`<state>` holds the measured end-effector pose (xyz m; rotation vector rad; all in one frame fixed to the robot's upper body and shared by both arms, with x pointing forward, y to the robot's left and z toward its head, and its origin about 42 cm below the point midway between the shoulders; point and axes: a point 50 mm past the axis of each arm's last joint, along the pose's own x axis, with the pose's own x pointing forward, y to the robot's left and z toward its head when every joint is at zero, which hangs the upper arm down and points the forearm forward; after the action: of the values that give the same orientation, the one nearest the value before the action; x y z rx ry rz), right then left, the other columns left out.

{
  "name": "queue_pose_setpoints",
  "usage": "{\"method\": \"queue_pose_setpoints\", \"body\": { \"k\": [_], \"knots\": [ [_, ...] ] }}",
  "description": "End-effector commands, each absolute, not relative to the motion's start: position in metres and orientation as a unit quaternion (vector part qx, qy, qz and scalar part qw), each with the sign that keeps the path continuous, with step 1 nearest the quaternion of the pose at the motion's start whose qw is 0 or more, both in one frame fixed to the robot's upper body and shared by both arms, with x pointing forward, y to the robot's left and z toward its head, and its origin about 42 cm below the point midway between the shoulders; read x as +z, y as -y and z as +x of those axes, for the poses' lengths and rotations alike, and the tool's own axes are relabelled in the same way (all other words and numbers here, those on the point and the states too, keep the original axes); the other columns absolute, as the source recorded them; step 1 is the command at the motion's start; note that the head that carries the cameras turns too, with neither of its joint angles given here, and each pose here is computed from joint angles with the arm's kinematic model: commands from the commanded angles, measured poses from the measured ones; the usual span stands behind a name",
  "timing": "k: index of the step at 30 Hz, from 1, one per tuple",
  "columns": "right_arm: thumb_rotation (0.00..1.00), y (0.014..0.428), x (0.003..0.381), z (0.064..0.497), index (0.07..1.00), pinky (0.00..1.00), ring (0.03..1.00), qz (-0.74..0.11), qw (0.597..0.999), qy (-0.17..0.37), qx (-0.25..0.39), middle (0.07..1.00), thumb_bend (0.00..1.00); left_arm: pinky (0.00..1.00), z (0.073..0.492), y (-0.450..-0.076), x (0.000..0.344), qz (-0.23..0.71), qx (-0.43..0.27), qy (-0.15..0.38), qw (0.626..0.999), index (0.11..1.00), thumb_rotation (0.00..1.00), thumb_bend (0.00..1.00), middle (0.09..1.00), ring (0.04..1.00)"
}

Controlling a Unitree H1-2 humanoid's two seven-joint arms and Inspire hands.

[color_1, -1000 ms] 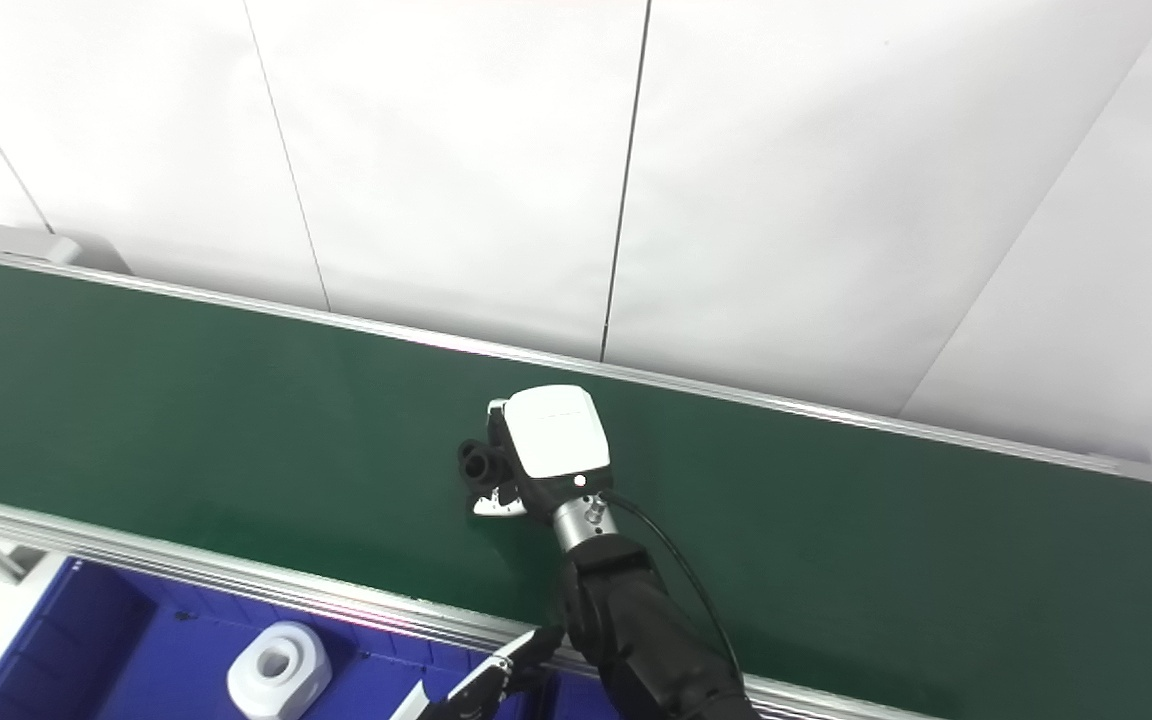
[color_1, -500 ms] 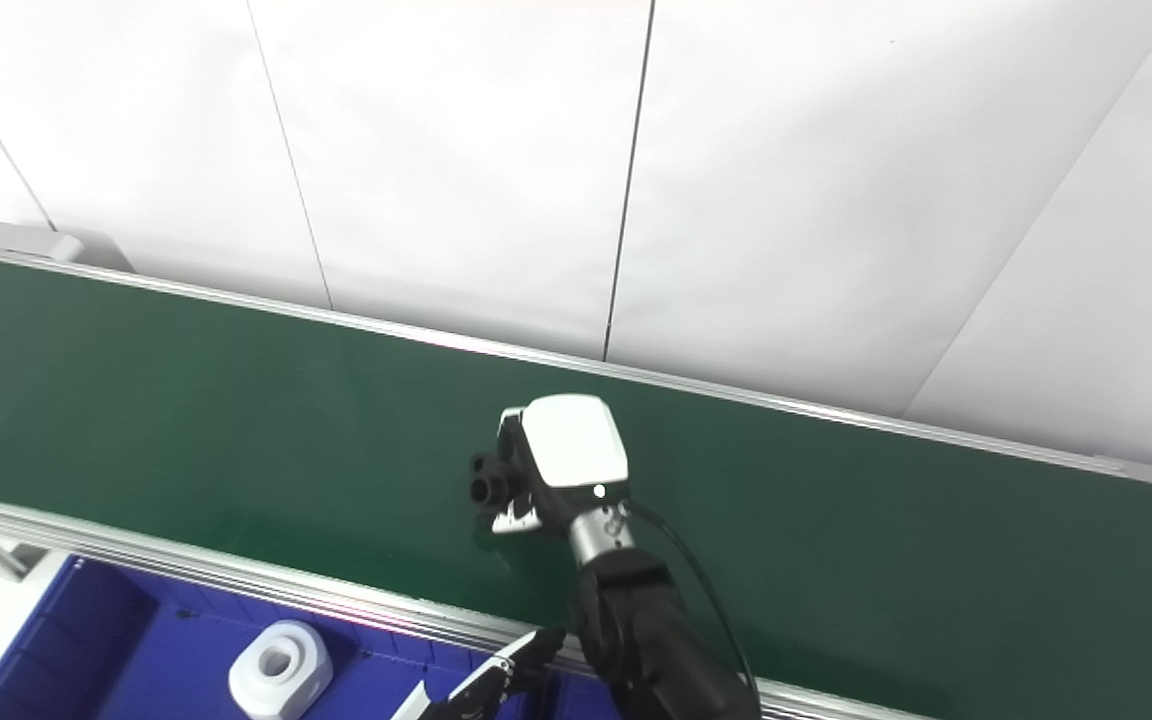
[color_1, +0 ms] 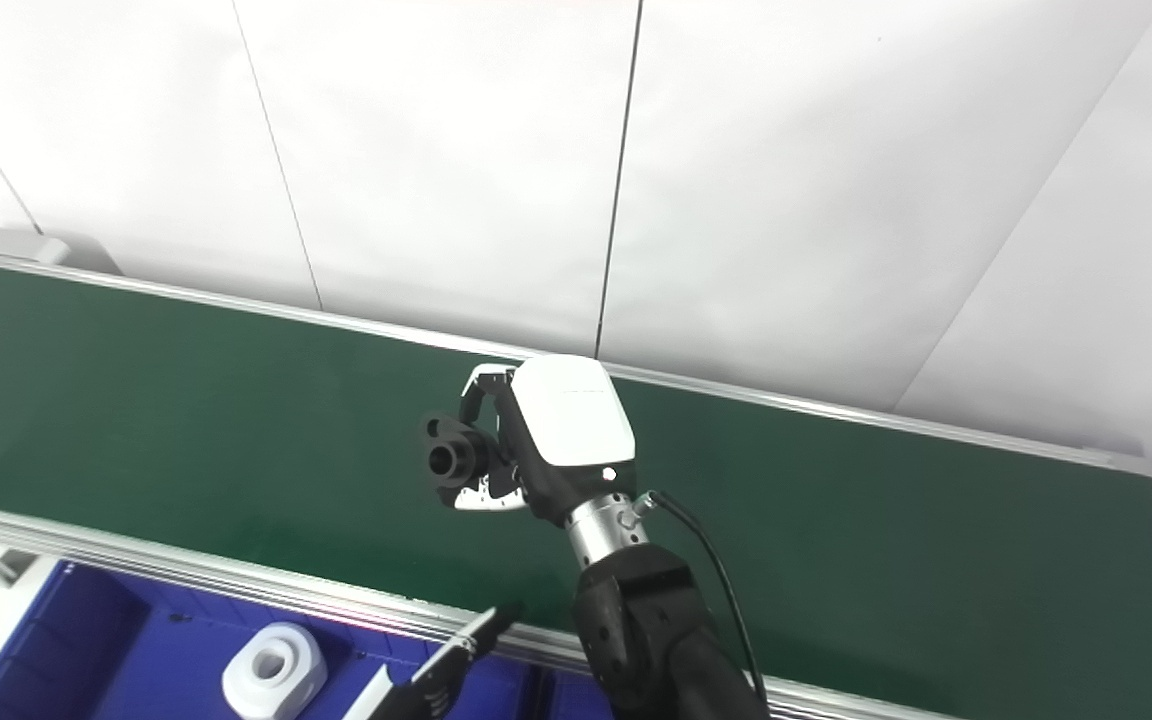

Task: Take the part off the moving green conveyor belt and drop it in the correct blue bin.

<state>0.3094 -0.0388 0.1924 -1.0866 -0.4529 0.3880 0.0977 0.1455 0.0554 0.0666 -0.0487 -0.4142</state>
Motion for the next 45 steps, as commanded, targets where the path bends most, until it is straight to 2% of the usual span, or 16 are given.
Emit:
{"method": "queue_pose_setpoints", "body": {
  "k": [1,10,17,21,26,31,39,43,45],
  "knots": [
    [0.13,0.043,0.212,0.305,0.488,0.08,0.132,-0.499,0.820,0.236,0.155,0.212,0.50,1.00,0.099,-0.149,0.065,0.031,-0.210,0.051,0.976,0.954,0.83,0.76,0.984,0.998],
    [0.13,0.061,0.217,0.280,0.487,0.08,0.129,-0.505,0.817,0.234,0.148,0.208,0.51,1.00,0.099,-0.162,0.070,0.014,-0.203,0.045,0.978,0.961,0.83,0.76,0.991,1.000],
    [0.13,0.107,0.222,0.248,0.486,0.08,0.133,-0.546,0.801,0.195,0.152,0.211,0.51,1.00,0.106,-0.188,0.090,0.013,-0.194,0.060,0.979,0.996,0.91,0.70,0.994,1.000],
    [0.13,0.124,0.224,0.230,0.487,0.09,0.145,-0.575,0.784,0.175,0.156,0.227,0.51,1.00,0.109,-0.200,0.098,0.002,-0.193,0.058,0.979,0.989,0.87,0.68,0.980,1.000],
    [0.13,0.149,0.216,0.197,0.487,0.08,0.132,-0.577,0.790,0.117,0.173,0.212,0.51,1.00,0.119,-0.216,0.102,0.011,-0.198,0.055,0.979,0.987,0.87,0.72,0.977,1.000],
    [0.13,0.159,0.208,0.178,0.488,0.09,0.146,-0.587,0.787,0.072,0.175,0.236,0.51,1.00,0.125,-0.224,0.108,0.000,-0.189,0.047,0.981,0.974,0.81,0.71,0.964,0.993],
    [0.13,0.166,0.186,0.164,0.488,0.12,0.194,-0.595,0.776,-0.025,0.208,0.319,0.51,1.00,0.131,-0.230,0.108,-0.005,-0.201,0.051,0.978,1.000,0.81,0.66,0.975,1.000],
    [0.12,0.166,0.166,0.160,0.489,0.12,0.185,-0.601,0.766,-0.047,0.223,0.290,0.51,1.00,0.131,-0.230,0.107,-0.009,-0.201,0.049,0.978,0.999,0.82,0.68,0.972,1.000],
    [0.12,0.164,0.159,0.160,0.490,0.13,0.202,-0.610,0.755,-0.062,0.233,0.313,0.51,1.00,0.131,-0.229,0.108,-0.014,-0.198,0.051,0.979,0.999,0.81,0.67,0.971,1.000]
  ]
}}
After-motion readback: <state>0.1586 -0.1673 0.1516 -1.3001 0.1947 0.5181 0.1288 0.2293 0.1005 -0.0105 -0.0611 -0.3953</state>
